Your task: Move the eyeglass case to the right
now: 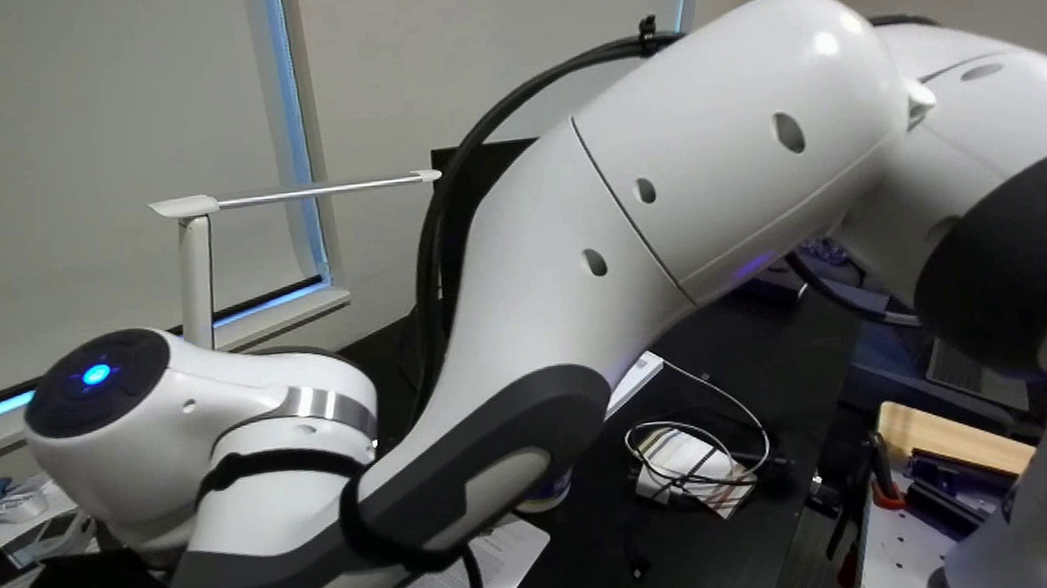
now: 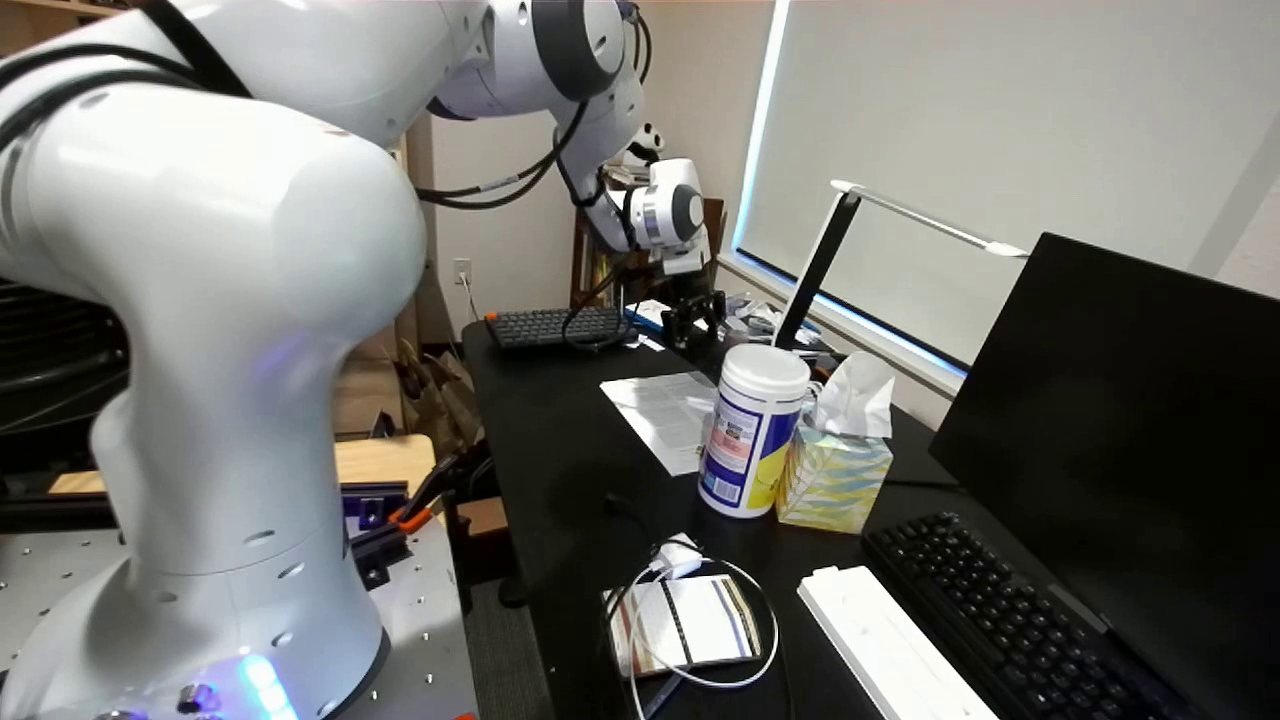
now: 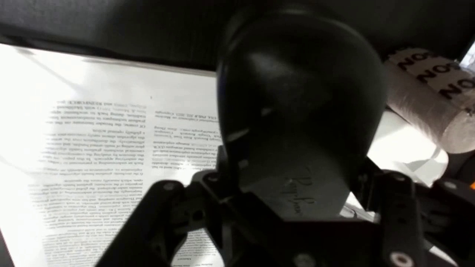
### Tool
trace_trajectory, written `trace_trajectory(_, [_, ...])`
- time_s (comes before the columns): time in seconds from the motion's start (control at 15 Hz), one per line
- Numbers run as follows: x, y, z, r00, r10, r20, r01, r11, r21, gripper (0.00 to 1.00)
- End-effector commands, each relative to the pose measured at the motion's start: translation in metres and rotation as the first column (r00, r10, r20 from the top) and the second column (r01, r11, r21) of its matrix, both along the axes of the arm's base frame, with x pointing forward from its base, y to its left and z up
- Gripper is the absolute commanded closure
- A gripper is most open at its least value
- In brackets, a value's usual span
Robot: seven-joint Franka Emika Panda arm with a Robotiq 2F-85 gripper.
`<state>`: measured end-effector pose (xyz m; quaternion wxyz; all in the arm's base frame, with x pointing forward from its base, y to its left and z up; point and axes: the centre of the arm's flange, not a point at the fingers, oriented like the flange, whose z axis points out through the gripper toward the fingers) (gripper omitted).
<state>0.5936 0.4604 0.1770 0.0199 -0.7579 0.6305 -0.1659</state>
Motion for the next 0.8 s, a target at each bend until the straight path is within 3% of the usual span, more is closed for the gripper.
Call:
trace_trajectory(0.0, [-0.051,-0.062,0.014,0.987,-0.157,0.040,0.152,0.982,0.110,0.51])
trace_trajectory(0.2, [-0.060,-0.086,0.013,0.966,-0.242,0.088,0.225,0.960,0.169,0.51])
trace_trajectory(0.27, [-0.010,-0.045,-0.005,0.980,-0.185,0.066,0.176,0.977,0.123,0.26])
trace_trajectory(0.6, [-0.021,-0.063,-0.002,0.972,-0.224,0.070,0.212,0.967,0.144,0.26])
trace_trajectory(0.67, [-0.020,-0.058,0.000,0.974,-0.226,0.024,0.222,0.968,0.118,0.51])
trace_trajectory(0.73, [-0.023,-0.059,0.007,0.985,-0.172,-0.023,0.173,0.980,0.098,0.51])
